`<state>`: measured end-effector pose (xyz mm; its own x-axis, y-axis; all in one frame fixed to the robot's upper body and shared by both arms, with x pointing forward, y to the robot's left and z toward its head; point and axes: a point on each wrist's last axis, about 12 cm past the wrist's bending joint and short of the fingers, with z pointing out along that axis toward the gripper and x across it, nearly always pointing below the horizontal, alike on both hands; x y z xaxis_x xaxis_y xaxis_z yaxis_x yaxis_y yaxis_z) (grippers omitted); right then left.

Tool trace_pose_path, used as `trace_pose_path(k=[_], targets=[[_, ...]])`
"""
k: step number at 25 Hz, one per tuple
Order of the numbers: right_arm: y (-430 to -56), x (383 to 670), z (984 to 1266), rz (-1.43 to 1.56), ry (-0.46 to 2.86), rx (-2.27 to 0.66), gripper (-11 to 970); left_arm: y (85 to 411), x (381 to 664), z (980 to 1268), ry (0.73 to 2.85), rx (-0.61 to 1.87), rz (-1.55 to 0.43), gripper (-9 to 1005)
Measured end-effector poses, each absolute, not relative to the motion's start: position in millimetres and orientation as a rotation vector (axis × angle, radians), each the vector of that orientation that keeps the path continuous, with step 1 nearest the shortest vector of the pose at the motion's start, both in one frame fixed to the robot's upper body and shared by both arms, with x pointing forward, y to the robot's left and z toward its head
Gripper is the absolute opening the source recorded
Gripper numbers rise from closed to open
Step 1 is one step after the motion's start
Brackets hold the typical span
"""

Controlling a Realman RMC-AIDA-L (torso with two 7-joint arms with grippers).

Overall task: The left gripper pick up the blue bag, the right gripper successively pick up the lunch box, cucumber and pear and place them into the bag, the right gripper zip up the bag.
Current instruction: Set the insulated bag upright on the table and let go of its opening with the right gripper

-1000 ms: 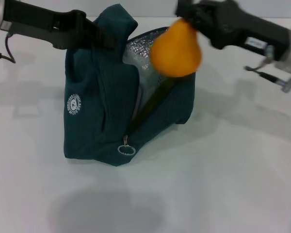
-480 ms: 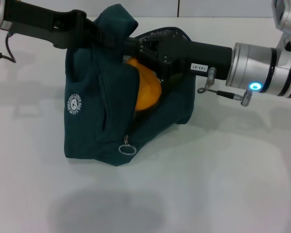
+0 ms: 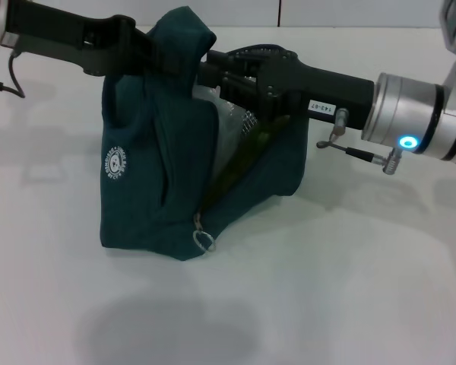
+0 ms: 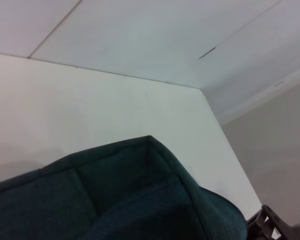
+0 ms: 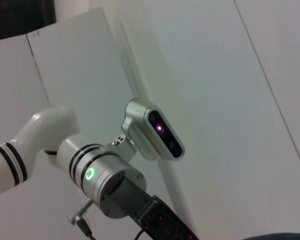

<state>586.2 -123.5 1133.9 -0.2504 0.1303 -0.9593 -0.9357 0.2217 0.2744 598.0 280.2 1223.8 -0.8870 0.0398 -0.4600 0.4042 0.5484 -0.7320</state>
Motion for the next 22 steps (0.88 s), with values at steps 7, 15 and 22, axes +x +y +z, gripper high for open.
trace_pose_path(k=[7, 15, 22], targets=[[-153, 580, 1127, 1.271, 1.418, -0.619, 304, 283, 597, 1223, 2.398, 0.352, -1.277, 41], [-230, 554, 1087, 1.312, 1.549, -0.123, 559, 284, 596, 1222, 2.398, 0.350, -1.278, 41], [-232, 541, 1051, 1.509, 1.804, 0.168, 699, 281, 597, 1223, 2.398, 0.365, -1.281, 41]])
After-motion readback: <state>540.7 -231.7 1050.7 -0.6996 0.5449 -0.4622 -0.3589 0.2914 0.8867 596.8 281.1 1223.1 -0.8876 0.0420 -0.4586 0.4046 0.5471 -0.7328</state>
